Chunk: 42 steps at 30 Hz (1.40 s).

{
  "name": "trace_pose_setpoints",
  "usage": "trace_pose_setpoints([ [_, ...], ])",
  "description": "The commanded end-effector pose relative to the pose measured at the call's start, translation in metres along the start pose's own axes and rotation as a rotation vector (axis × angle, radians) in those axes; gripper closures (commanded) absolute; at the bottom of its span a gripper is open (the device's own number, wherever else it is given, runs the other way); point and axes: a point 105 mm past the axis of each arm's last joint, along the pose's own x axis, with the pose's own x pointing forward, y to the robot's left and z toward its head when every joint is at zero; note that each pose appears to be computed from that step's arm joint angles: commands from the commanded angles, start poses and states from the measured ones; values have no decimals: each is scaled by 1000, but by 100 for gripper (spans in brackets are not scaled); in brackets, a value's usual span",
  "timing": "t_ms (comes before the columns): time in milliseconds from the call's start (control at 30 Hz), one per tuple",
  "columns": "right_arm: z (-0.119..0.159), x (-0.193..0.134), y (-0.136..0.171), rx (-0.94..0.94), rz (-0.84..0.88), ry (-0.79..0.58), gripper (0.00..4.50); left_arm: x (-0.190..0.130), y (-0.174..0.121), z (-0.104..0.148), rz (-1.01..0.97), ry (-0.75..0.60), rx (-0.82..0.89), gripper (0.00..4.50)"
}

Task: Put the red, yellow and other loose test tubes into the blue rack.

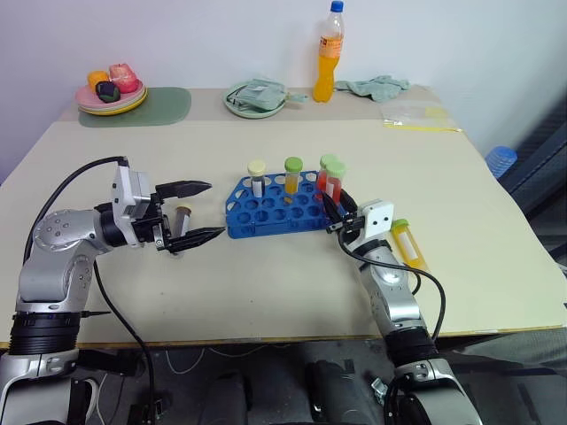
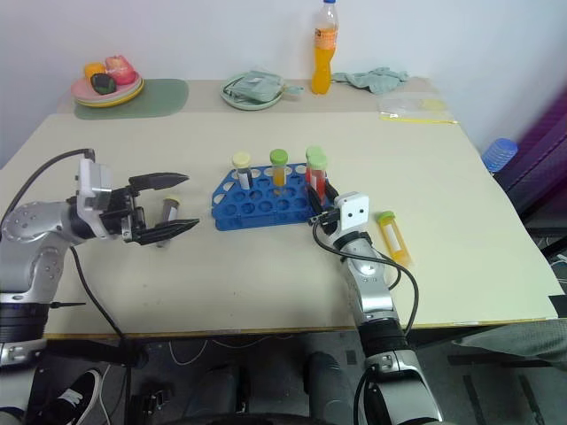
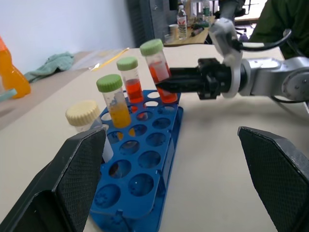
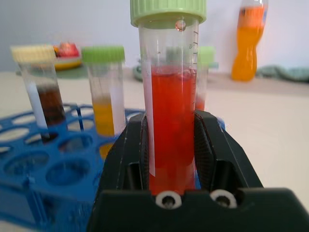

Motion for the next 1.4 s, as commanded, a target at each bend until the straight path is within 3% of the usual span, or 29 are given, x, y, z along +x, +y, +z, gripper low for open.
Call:
trace_pose_setpoints([
  [33, 7, 4, -2, 32, -28, -45, 371, 1, 3, 17, 1, -24, 46, 0],
  [167, 5, 1, 0, 70, -10, -46, 371, 0, 4, 17, 3, -23, 46, 0],
  [200, 7, 1, -1, 71, -9, -52, 270, 0, 4, 16, 5, -23, 45, 0],
  [400, 17, -2, -4, 31, 5, -68, 2, -2, 4, 12, 8, -26, 37, 0],
  [633, 47, -24, -24, -36, -12, -62, 2, 3, -4, 7, -8, -36, 25, 0],
  [767, 59, -39, -32, -24, 5, 11, 2, 6, -7, 5, -9, -41, 23, 0],
  [1067, 87, -65, -70, -34, -2, 449, 2, 13, -8, -3, -28, -51, 16, 0],
  [1167, 91, -73, -90, 8, -26, 675, 2, 16, -8, -3, -37, -68, 13, 0],
  [1267, 84, -88, -102, 73, -28, 944, 2, 20, -8, -6, -49, -79, 12, 0],
  [1400, 69, -97, -124, 102, -124, 1096, 2, 24, -9, -9, -50, -92, 16, 0],
])
